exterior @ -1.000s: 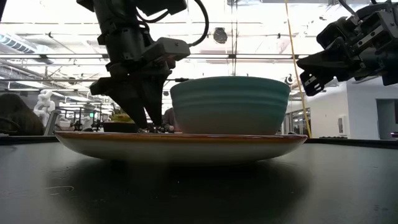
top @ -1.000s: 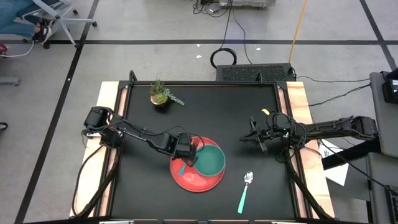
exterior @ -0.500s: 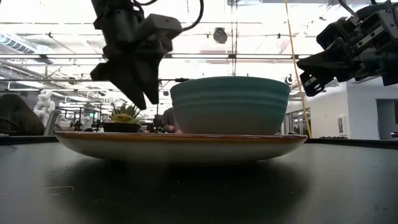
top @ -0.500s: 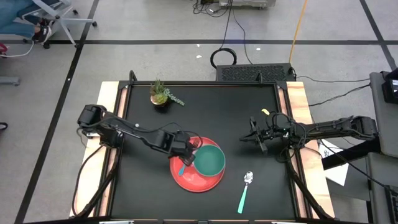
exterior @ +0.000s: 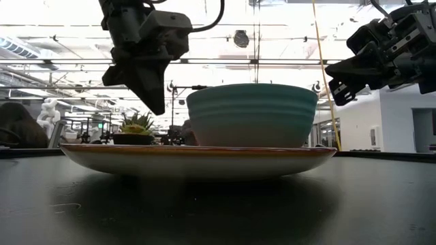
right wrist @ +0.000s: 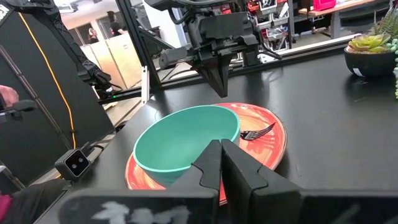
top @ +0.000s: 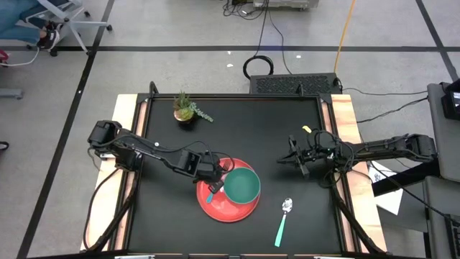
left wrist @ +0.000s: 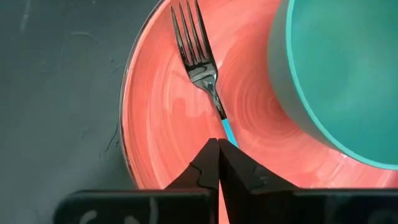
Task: Set table place
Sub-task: Adjust the green bowl on the orange plate
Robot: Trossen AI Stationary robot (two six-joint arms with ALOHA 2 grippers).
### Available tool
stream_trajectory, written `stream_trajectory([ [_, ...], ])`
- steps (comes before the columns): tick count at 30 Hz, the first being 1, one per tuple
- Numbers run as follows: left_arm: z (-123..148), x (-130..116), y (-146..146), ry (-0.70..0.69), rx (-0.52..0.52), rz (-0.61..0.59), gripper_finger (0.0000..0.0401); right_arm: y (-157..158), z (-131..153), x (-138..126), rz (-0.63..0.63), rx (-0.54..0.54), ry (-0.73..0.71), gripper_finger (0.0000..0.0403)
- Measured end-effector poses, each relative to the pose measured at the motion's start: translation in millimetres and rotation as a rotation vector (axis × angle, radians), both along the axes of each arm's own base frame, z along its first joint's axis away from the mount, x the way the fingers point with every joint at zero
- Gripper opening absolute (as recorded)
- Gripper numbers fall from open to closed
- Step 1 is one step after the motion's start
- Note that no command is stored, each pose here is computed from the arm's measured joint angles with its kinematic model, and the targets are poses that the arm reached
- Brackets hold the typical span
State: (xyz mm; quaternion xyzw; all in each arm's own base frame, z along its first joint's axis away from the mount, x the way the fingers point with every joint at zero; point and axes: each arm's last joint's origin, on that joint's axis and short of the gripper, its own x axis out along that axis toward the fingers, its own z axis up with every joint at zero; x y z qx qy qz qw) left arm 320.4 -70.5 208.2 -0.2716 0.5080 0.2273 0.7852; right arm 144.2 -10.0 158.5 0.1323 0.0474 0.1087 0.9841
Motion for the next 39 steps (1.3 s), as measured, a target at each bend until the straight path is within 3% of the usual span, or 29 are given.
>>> stream_trajectory([
  [14,0.0,-0.1,0.1,0.001,0.006,-0.005,0.0004,0.0,-0.1,0.0,-0.001,0.000,0.001,0.0004],
  [21,3.5,-1.1,0.0,-0.006,0.109,-0.129,0.0003,0.0,-0.5,0.0,-0.001,0.001,0.006,0.0004],
  [28,27.9,0.9,0.2,-0.179,0.199,-0.158,0.0002,-0.1,-1.0,-0.1,-0.002,0.002,0.010,0.0004],
  [39,79.8,-10.2,-6.8,-0.439,0.393,-0.340,0.0002,0.0,-1.1,-0.1,-0.001,0.002,0.012,0.0004],
])
